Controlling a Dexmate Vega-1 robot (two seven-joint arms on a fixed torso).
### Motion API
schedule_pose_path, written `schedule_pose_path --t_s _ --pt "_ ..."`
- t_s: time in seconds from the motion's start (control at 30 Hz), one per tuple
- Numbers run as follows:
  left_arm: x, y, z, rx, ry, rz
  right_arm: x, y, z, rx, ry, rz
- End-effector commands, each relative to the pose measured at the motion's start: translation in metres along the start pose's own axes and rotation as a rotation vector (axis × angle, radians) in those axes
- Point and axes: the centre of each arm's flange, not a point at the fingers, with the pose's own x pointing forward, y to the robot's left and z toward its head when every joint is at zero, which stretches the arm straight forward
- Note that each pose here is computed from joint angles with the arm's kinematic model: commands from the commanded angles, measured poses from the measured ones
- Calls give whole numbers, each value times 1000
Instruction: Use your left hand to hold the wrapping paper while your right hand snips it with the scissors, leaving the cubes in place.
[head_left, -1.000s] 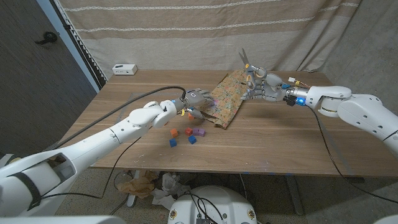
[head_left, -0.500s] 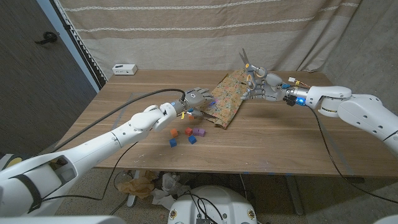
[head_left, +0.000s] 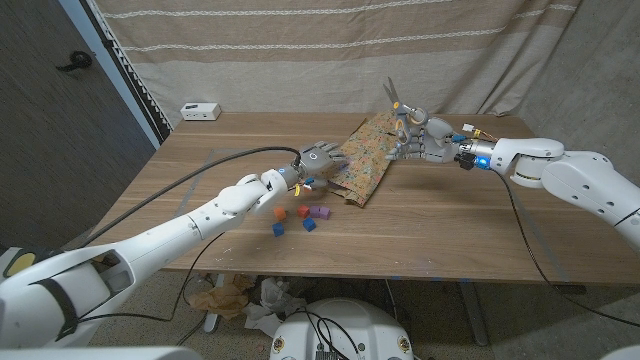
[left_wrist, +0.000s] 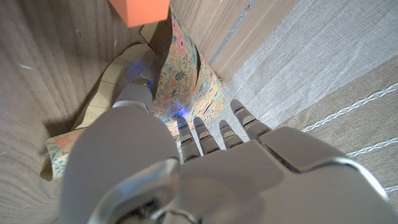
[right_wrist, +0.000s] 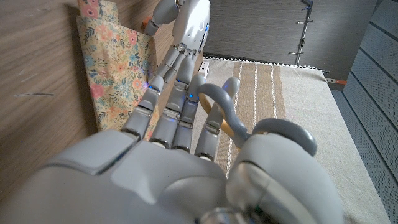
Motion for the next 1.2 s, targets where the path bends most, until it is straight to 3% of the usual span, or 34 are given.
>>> schedule_pose_path --t_s 0.03,0.47,0.73,1.07,1.2 --pt "4 -4 2 -9 18 30 -1 2 0 -1 -8 -1" --pt "7 -8 -1 -87 19 -15 -1 4 2 -2 -12 2" --pt "10 -9 -5 -157 56 -4 -2 5 3 2 -12 -1" --pt "11 -15 -11 -221 191 69 0 6 1 10 -10 5" --pt "17 -15 -15 -272 286 96 2 6 -1 18 -6 13"
